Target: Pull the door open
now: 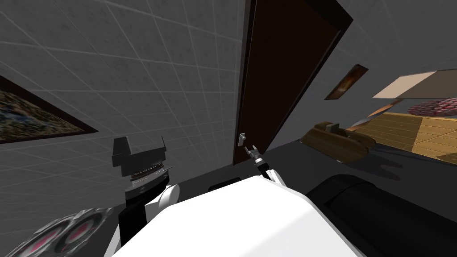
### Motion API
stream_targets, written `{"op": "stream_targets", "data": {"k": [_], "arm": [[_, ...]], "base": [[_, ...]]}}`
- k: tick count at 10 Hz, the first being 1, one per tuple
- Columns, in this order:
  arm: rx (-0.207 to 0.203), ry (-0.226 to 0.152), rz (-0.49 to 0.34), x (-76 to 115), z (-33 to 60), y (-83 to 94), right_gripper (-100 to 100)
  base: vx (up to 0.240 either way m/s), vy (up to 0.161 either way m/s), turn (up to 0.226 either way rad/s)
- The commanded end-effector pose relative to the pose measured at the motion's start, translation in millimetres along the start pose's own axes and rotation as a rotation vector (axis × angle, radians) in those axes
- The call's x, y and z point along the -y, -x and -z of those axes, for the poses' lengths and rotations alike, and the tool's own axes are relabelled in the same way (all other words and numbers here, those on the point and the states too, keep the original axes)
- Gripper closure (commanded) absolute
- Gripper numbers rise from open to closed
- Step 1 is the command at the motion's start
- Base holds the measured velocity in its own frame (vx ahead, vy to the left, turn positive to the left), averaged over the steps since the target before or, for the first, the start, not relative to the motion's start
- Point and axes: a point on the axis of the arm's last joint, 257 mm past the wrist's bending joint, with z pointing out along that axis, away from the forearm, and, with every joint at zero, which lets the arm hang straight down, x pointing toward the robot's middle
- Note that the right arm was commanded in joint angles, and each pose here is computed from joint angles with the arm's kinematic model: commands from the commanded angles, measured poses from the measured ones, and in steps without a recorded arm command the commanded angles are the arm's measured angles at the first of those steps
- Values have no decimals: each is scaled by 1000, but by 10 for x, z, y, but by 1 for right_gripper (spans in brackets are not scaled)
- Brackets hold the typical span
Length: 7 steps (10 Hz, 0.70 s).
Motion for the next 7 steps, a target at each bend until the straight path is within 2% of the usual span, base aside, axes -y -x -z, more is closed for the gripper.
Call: {"op": "stream_targets", "data": {"k": [1,3,4,7], "arm": [[-23,-11,28,13,28,-101,-100],[-55,-26,60,20,70,-252,-100],[-45,-22,48,25,59,-208,-100],[-54,-42,85,404,75,-213,-100]], "base": [[53,-167,189],[57,-145,186],[23,-69,42],[138,34,116]]}}
